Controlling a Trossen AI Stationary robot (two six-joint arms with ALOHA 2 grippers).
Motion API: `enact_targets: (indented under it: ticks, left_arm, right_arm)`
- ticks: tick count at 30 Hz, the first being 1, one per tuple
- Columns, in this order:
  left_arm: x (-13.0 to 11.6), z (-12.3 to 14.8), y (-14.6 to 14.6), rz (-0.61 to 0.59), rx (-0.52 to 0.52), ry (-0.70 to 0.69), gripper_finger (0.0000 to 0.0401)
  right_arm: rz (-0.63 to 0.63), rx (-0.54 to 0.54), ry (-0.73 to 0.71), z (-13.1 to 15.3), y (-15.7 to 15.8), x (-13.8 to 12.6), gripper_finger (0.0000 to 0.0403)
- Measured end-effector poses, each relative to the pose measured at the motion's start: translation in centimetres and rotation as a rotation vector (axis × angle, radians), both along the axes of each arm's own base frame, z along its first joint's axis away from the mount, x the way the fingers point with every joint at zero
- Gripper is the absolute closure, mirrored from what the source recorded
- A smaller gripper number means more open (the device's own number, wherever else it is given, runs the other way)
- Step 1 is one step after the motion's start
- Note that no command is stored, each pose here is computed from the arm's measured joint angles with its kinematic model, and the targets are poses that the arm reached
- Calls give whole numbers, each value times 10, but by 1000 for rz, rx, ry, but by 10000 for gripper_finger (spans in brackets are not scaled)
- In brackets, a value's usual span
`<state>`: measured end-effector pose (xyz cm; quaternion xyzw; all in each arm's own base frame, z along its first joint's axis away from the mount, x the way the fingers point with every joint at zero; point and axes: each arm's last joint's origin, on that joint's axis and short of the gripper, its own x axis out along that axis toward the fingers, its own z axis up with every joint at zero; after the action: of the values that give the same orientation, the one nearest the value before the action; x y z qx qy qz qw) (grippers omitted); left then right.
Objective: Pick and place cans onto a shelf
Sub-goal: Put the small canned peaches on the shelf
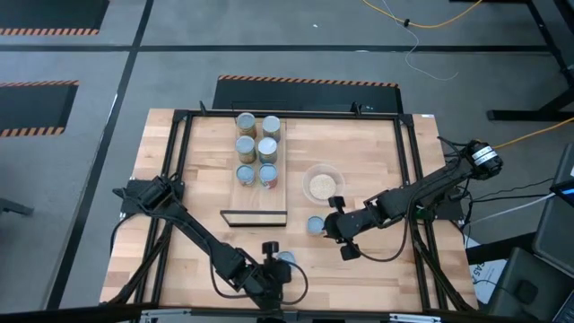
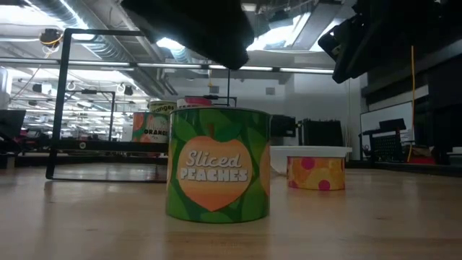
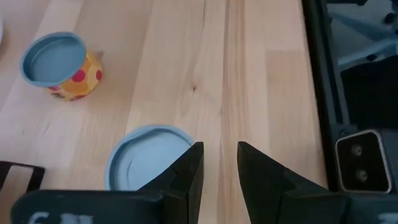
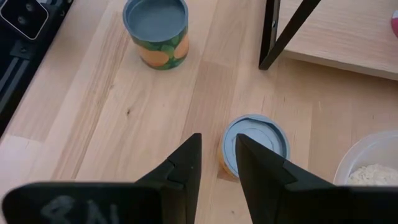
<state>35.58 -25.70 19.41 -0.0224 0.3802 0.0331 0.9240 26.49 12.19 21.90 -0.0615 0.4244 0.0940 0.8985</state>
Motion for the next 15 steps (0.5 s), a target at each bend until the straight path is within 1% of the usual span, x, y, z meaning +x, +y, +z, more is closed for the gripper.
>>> enact_targets:
  ticks: [10, 15]
  left_arm:
    - [1, -11, 1, 1, 25, 37, 311]
    - [2, -12, 4, 9, 35, 44, 311]
  right_arm:
    - [0, 0, 0, 0, 0, 0, 299]
    - [0, 0, 0, 0, 0, 0, 299]
